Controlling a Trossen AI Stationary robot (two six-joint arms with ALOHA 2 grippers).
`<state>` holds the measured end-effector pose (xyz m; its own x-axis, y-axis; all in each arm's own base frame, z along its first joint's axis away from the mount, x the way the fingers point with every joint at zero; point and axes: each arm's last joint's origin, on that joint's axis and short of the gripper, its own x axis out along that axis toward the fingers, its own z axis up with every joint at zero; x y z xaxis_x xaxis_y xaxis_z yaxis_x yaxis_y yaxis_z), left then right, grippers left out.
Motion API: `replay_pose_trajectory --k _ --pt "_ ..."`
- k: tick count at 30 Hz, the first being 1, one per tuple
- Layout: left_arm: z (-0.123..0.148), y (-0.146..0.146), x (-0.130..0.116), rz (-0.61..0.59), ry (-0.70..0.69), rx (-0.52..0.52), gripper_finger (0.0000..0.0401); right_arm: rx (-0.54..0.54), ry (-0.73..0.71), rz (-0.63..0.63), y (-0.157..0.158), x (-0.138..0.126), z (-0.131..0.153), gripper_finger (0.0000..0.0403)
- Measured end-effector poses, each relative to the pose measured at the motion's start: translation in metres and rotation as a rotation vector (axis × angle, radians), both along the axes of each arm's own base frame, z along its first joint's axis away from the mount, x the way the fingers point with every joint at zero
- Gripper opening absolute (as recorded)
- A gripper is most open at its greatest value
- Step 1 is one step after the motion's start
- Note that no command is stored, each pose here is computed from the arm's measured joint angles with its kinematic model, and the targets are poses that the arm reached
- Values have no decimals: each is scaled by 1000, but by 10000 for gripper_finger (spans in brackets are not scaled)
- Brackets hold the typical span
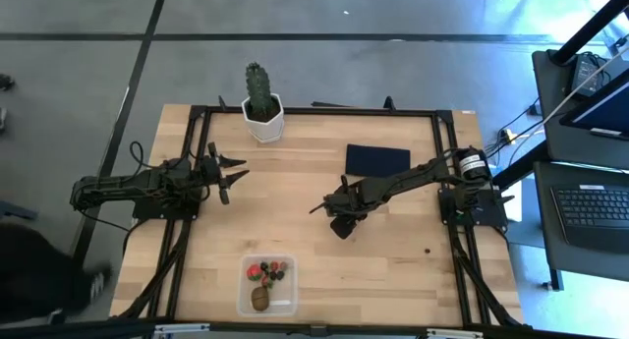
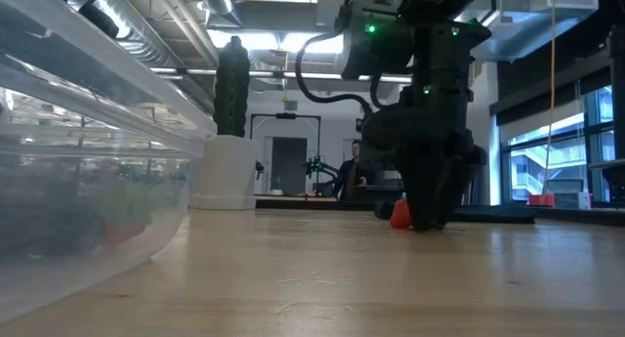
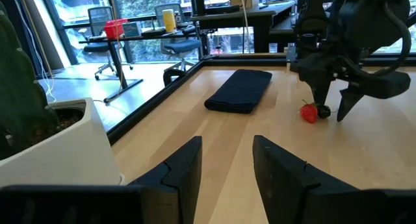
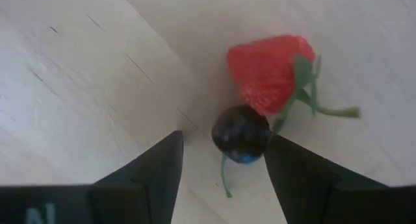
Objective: Pick and placing Produce into tupperware
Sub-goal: Put the black cherry in the transparent bin
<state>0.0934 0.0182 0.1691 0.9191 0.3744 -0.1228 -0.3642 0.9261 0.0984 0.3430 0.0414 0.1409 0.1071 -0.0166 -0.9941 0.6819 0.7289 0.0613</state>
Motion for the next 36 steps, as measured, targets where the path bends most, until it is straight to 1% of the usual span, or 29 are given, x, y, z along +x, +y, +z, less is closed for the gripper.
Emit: replay_pose_trajectory --k 9,13,16,26,36 --pt "0 0 0 0 0 0 130 -4 2 18 0 1 -2 214" --pt "0 0 0 0 0 0 130 -5 3 18 0 1 -3 204" --pt "0 0 0 0 0 0 130 -5 3 19 0 1 -3 187" --pt "0 0 0 0 0 0 130 -5 3 20 0 1 -3 111" --pt "0 0 0 0 0 0 130 -4 3 20 0 1 -3 63"
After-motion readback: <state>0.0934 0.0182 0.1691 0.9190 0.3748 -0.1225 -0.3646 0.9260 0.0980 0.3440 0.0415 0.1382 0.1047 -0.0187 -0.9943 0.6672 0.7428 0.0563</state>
